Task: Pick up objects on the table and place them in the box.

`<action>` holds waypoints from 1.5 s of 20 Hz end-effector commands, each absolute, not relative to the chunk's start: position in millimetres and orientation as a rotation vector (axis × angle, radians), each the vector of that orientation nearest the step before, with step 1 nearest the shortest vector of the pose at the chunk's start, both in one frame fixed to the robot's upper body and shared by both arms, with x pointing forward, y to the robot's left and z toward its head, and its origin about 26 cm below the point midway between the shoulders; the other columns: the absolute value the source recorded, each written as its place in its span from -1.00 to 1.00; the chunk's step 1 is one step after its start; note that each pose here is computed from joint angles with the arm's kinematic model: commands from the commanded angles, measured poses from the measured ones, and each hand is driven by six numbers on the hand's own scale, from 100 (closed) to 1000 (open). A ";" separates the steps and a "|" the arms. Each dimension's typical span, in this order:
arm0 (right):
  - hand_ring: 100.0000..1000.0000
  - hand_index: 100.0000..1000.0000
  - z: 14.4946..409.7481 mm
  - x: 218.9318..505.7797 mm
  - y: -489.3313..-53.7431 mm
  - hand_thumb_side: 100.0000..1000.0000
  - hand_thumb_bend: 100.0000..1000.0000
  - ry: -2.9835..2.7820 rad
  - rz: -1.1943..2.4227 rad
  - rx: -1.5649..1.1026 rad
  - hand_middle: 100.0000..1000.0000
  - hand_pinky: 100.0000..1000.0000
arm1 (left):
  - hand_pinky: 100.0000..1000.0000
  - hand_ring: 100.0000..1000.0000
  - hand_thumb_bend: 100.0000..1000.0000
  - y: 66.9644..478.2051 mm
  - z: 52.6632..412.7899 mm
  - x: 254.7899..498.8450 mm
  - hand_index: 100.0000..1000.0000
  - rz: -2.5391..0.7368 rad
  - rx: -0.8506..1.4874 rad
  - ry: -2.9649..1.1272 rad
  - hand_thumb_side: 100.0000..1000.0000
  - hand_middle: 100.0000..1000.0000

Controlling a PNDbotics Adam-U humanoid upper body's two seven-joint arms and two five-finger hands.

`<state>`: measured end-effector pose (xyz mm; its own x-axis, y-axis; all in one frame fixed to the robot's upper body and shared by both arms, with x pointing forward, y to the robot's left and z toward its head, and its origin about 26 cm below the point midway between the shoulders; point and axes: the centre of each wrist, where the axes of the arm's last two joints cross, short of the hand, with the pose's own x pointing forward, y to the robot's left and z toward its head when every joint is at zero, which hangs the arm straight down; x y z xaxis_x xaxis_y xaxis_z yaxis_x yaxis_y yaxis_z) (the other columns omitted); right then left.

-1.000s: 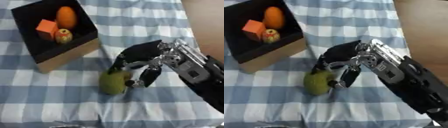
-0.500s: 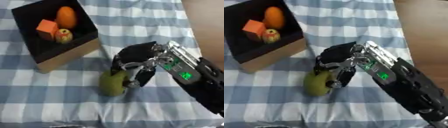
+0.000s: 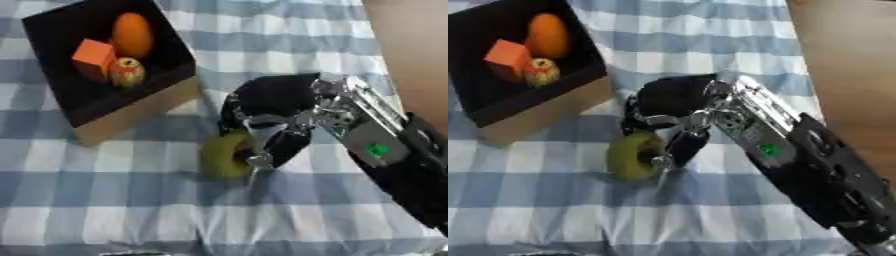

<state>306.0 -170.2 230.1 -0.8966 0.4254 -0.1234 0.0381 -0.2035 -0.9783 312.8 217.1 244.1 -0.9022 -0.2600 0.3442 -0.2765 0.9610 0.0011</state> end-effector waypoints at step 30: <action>-0.08 0.12 348.7 389.8 -155.8 -1.00 -1.00 -2.250 1.593 -0.752 -0.35 0.36 | 0.45 0.73 0.05 210.2 261.0 310.5 0.54 0.200 0.333 -2.874 0.13 0.42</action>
